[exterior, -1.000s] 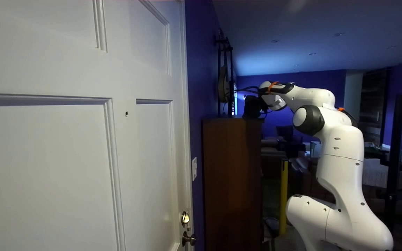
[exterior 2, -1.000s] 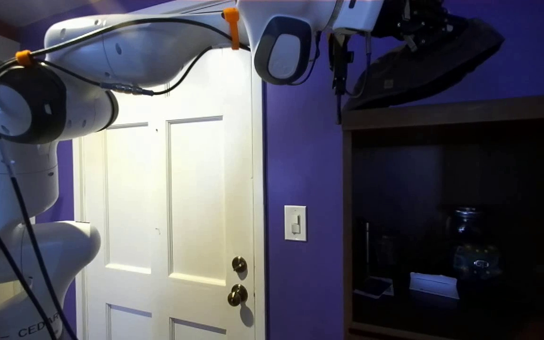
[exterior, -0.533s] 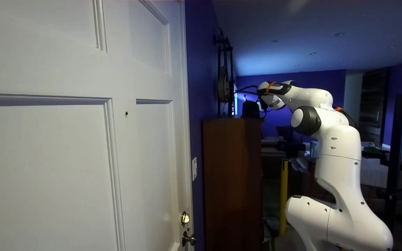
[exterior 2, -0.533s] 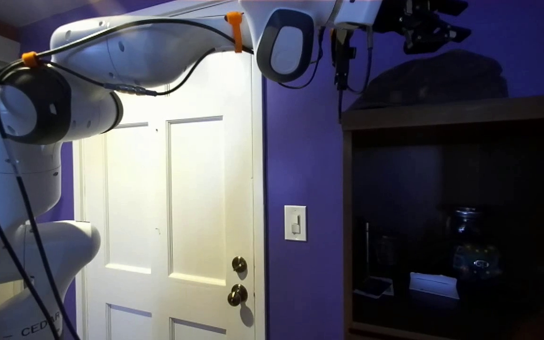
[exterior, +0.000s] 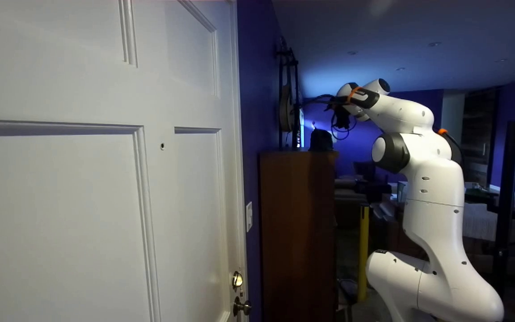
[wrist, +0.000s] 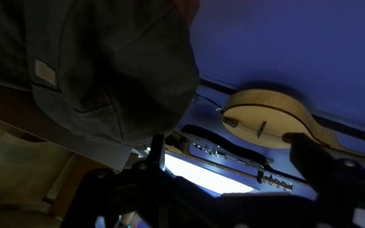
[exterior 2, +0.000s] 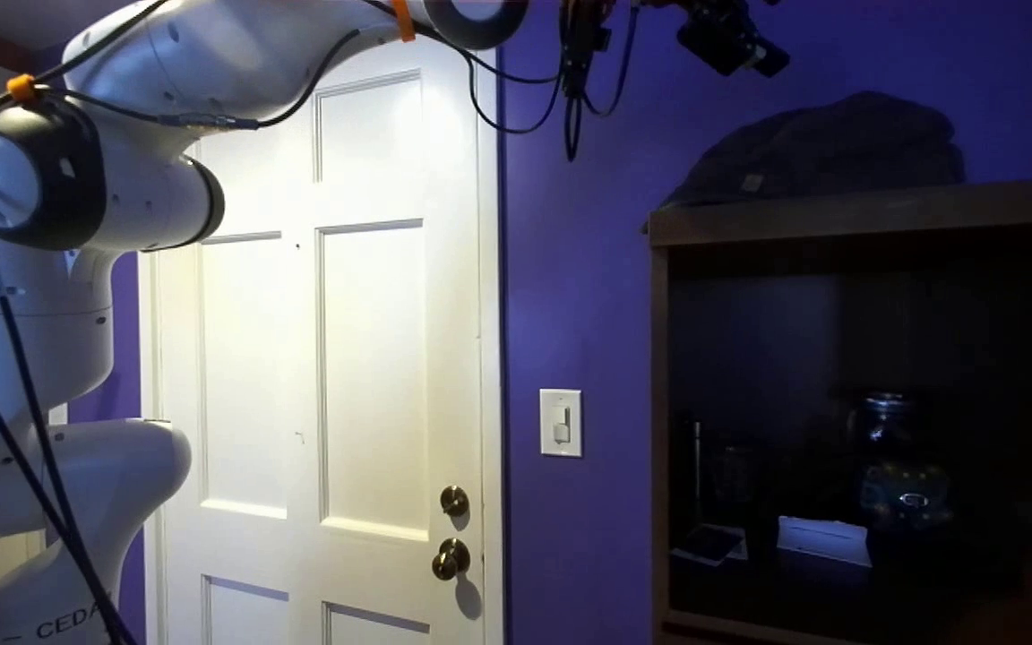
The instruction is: Remove the cap from the door coat hanging hook and put it on top of the cabinet
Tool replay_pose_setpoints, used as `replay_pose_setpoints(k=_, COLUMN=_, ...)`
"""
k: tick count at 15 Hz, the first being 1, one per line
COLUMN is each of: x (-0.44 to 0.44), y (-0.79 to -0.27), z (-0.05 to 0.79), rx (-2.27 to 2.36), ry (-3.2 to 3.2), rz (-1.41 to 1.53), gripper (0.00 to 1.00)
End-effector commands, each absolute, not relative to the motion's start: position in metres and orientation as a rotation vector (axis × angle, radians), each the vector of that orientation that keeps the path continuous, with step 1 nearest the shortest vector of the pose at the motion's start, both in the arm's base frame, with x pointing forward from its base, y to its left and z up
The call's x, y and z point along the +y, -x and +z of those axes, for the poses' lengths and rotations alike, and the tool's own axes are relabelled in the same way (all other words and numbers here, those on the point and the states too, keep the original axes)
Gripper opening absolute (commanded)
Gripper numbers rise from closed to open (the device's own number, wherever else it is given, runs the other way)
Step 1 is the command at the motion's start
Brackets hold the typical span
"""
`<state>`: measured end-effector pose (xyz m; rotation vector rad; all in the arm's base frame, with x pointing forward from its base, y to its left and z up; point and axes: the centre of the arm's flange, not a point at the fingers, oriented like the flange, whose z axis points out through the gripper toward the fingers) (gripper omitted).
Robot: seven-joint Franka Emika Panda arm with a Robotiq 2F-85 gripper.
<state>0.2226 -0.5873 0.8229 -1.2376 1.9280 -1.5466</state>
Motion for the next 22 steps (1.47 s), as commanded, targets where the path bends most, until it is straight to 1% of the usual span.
replay_pose_setpoints(k=1, x=-0.564, y=-0.216, z=0.850, rx=2.025, ry=1.378, rz=-1.315, gripper=1.00)
replay_pose_setpoints(k=5, x=-0.528, y=-0.217, z=0.850, rx=2.054, ry=1.573, rz=-1.025, gripper=1.00)
replay_pose_setpoints(k=9, x=-0.498, y=-0.222, z=0.849, rx=2.038, ry=1.714, rz=-0.886, gripper=1.00)
replay_pose_setpoints(k=11, x=-0.482, y=-0.226, z=0.848, rx=2.018, ry=1.801, rz=-0.884, gripper=1.00)
replay_pose_setpoints(k=16, x=-0.454, y=-0.246, z=0.847, rx=1.839, ry=2.067, rz=-1.004, gripper=1.00)
replay_pose_setpoints(k=22, x=-0.425, y=-0.272, z=0.836, rx=1.685, ry=2.283, rz=-0.976, gripper=1.00)
